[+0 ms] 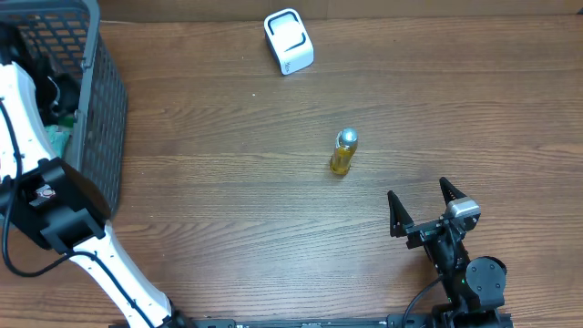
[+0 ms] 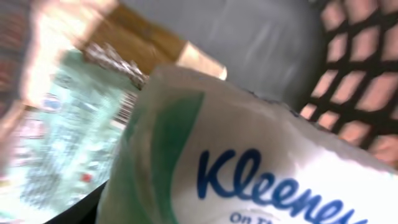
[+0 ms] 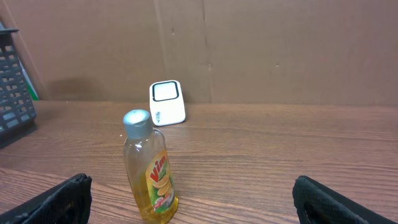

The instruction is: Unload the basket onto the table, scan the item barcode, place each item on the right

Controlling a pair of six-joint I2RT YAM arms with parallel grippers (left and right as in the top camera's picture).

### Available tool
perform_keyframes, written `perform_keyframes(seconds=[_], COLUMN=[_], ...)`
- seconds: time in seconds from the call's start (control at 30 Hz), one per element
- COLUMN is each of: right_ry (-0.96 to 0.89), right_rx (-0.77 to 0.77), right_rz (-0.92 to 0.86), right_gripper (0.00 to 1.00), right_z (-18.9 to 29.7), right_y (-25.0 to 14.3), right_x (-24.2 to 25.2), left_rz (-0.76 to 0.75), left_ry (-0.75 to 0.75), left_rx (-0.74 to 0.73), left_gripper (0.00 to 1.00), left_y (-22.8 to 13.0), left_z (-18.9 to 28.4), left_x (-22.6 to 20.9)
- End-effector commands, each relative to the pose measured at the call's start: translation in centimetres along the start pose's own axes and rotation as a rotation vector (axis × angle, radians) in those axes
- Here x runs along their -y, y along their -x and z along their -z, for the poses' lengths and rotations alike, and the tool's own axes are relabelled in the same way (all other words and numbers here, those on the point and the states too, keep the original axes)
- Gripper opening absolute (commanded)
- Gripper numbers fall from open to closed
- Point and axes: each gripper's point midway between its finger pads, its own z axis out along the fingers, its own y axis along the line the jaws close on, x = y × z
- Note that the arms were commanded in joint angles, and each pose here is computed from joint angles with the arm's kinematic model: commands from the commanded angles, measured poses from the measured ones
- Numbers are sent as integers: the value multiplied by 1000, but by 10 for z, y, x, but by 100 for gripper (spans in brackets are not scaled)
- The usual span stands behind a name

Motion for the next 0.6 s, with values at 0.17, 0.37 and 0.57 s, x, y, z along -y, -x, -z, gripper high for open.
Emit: perform_keyframes(seconds=[0.17,0.37,0.57], right_ry=[3,3,3], right_rx=[3,3,4], right_rz=[2,2,2], right_gripper=[100,100,100], right_z=[0,0,0], right_y=[-2,-2,-2], right_x=[0,0,0], left_rz=[117,168,83], left_ry=[-43,-134,-310], left_rx=[371,500,504], left_gripper=[44,42,40], left_y=[26,11,-31], left_z=[163,233,282], left_x=[7,20,67])
